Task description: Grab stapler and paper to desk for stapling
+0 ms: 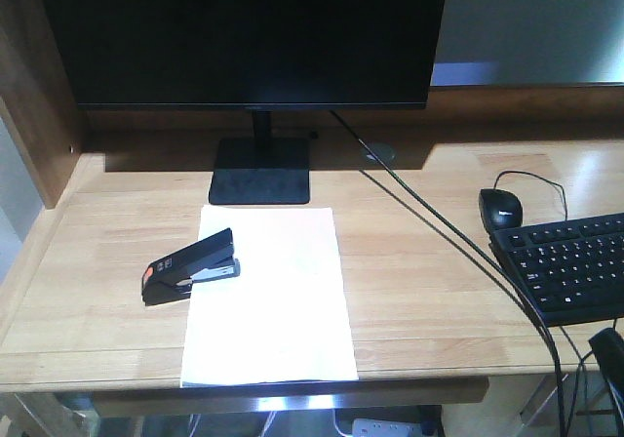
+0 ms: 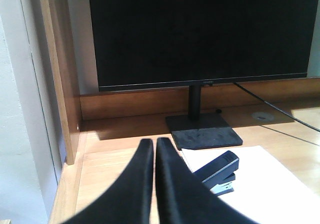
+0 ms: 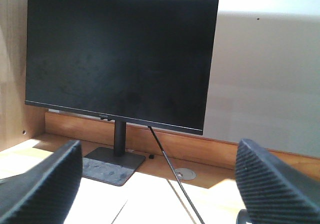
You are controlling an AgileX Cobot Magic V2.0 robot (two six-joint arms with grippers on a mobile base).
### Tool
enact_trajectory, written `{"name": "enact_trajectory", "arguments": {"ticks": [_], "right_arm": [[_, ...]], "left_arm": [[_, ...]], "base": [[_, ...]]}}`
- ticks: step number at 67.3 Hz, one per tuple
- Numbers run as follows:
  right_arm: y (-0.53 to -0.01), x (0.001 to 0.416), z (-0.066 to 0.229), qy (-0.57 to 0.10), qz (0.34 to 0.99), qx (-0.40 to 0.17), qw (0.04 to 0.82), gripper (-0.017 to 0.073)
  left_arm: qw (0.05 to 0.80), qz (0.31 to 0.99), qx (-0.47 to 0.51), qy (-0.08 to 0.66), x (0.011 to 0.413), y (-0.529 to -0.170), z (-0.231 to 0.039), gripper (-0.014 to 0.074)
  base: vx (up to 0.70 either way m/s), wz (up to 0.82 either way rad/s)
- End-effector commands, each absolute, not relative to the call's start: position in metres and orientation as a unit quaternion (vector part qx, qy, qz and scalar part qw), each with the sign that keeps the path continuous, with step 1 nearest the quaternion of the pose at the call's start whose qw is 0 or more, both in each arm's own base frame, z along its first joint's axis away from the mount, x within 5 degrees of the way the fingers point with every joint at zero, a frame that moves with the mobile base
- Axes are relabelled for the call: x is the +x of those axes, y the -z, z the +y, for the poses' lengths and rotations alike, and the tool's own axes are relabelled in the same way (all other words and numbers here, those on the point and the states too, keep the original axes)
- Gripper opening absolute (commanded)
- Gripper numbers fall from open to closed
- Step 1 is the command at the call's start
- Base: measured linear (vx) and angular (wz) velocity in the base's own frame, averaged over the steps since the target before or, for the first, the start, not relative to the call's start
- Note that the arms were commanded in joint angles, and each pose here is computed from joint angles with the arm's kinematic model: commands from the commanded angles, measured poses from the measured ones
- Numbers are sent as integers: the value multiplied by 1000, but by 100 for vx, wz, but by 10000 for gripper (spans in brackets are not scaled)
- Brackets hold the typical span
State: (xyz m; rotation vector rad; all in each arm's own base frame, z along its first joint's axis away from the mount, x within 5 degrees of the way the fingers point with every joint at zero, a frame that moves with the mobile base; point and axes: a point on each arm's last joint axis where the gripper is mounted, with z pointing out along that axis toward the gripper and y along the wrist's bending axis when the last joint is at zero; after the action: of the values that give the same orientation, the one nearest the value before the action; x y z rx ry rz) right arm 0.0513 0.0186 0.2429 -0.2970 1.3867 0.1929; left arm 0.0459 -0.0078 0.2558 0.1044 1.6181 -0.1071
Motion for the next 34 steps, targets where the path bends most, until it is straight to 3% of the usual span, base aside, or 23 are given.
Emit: {"name": "enact_trajectory", "arguments": {"ticks": [1,8,15,25,31,34], "right_arm": [[-253,50,20,-91,622,-144,764,581],[-253,50,19,-99,626,-134,762,552],[-253,50,19,-98,626,-133,762,451],[-252,50,19,-92,628,-132,761,185],[-252,50,18,-92,628,-132,761,-19],[-252,50,18,-91,629,-131,761,-15]], "left_arm": [[716,695,37,57,45,-269,-7,-7],[716,695,37,57,45,-269,-7,-7],[716,695,37,57,45,-269,-7,-7],[716,695,37,57,45,-269,-7,-7],[716,695,37,57,45,-269,-7,-7],[716,695,37,57,45,-269,-7,-7]], "base": [[0,0],[0,0],[0,0],[0,0],[0,0],[0,0]]}}
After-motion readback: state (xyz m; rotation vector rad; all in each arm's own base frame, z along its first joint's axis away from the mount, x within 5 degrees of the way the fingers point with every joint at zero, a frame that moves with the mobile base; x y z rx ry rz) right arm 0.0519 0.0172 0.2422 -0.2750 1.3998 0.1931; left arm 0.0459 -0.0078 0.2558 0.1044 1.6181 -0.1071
